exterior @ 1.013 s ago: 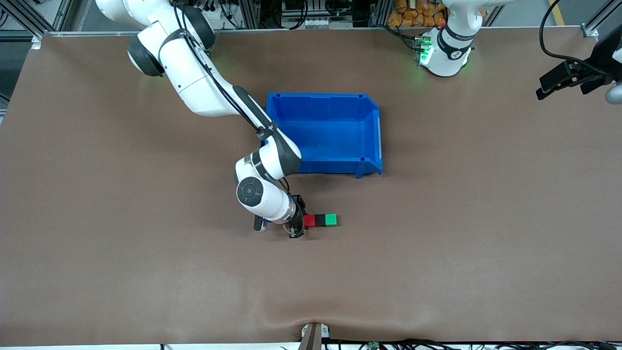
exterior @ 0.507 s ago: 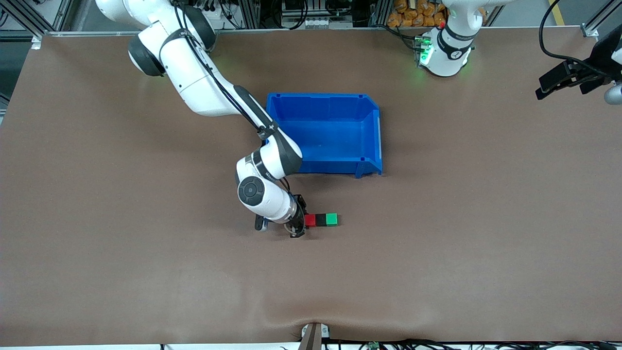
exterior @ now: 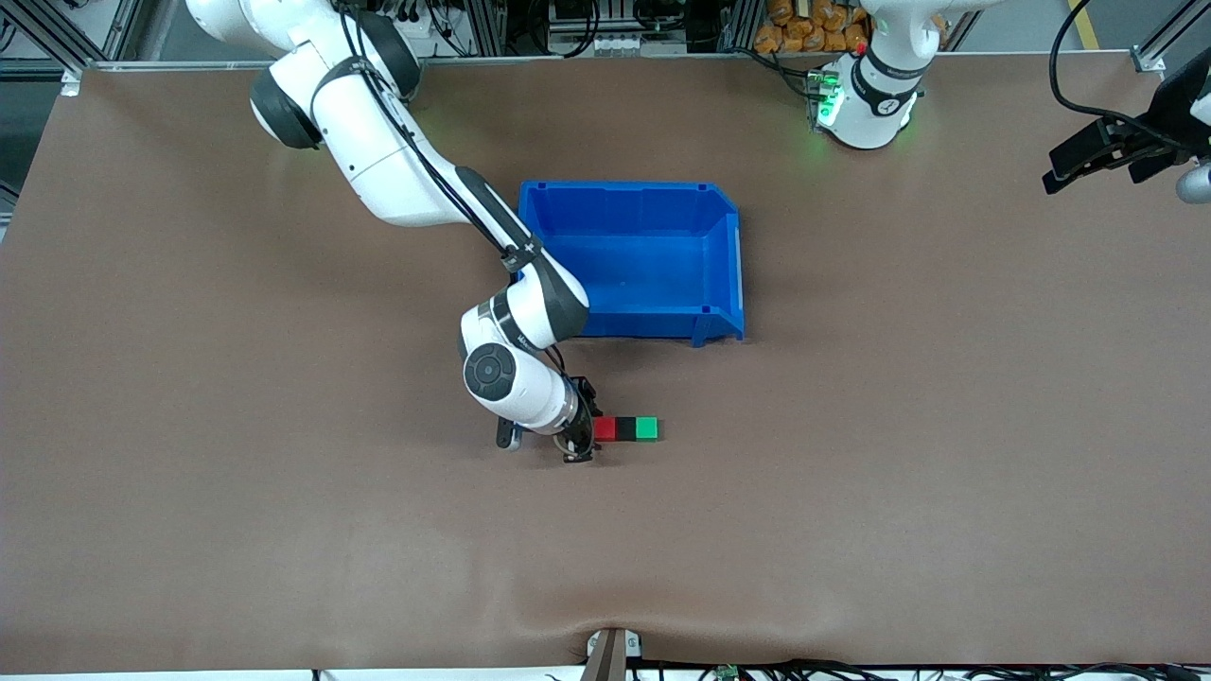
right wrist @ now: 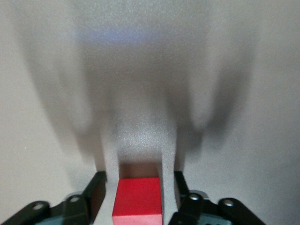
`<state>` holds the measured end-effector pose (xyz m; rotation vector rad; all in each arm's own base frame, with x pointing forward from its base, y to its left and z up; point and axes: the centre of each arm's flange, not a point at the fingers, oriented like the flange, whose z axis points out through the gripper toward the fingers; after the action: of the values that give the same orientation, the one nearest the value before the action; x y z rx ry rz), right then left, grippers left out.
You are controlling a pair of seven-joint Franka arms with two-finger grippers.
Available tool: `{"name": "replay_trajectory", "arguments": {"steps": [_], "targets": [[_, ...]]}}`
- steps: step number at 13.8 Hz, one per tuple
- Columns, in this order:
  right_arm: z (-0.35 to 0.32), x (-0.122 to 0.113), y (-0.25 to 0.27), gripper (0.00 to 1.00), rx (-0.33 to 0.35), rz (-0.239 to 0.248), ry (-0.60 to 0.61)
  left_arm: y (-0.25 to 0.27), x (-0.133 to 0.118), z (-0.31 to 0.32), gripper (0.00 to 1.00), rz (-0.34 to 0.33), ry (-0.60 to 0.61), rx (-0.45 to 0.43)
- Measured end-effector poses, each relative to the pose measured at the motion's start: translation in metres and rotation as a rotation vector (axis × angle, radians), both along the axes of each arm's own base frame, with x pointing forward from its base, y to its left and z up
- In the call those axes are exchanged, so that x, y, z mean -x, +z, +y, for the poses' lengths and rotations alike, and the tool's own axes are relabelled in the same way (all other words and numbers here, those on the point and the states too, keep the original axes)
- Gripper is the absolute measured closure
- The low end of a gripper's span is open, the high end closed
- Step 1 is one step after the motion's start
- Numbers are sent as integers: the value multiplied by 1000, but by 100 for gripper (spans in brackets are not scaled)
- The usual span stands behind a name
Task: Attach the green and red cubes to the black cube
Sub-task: 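Hold the red cube pressed against the black cube with the right gripper, then open the right gripper to release the red cube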
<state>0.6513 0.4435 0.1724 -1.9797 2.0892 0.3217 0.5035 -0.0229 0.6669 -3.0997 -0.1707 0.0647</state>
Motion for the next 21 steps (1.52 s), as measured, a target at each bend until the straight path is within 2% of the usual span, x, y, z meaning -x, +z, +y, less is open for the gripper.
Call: {"name": "replay_trajectory", "arguments": {"steps": [1,3,4,7,12,21], "targets": [[0,0,0,32,0,0,0,0,0,0,0,1,0,0],[0,-1,1,21,0,-1,0,-2,-1,0,0,3,-1,0],[0,-1,1,21,0,-2,0,-2,-2,0,0,5,-1,0],[-2,-5,6,0,2,-10,-2,-3,-2,-1,0,6,-2,1],[-4,-6,12,0,12,14,7,-6,-4,-9,0,11,-18,0],[-12,-13,17,0,13,7,-5,-6,-4,-10,0,10,-19,0]]}}
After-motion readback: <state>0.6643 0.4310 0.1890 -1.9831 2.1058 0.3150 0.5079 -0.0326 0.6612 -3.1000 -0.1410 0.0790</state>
